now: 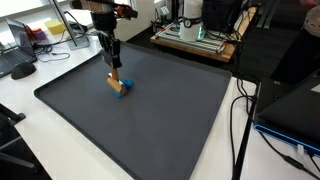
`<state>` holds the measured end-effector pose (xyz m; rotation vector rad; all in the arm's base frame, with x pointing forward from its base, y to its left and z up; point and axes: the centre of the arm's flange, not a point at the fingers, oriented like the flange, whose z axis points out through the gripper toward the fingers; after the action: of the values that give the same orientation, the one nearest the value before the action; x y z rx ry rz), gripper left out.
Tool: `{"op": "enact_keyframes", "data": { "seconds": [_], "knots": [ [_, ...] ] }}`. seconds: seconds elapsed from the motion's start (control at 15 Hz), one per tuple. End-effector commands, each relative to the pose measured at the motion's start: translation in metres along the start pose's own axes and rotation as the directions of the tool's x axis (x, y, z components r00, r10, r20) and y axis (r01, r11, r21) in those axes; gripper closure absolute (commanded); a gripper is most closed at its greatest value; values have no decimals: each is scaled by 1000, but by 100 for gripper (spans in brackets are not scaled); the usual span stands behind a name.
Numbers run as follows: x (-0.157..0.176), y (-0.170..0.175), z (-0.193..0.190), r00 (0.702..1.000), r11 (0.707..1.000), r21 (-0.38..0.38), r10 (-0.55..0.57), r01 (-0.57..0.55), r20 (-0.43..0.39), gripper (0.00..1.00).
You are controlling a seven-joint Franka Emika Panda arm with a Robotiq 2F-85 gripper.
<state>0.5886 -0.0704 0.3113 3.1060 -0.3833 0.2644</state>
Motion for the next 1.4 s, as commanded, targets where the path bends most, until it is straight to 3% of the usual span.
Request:
{"op": "enact_keyframes", "data": {
  "seconds": [0.0, 1.33],
  "knots": [
    [-11, -2, 34, 989, 999, -12, -34, 36, 145, 78],
    [-37, -4, 30, 987, 999, 1, -45, 45, 157, 78]
  ]
}}
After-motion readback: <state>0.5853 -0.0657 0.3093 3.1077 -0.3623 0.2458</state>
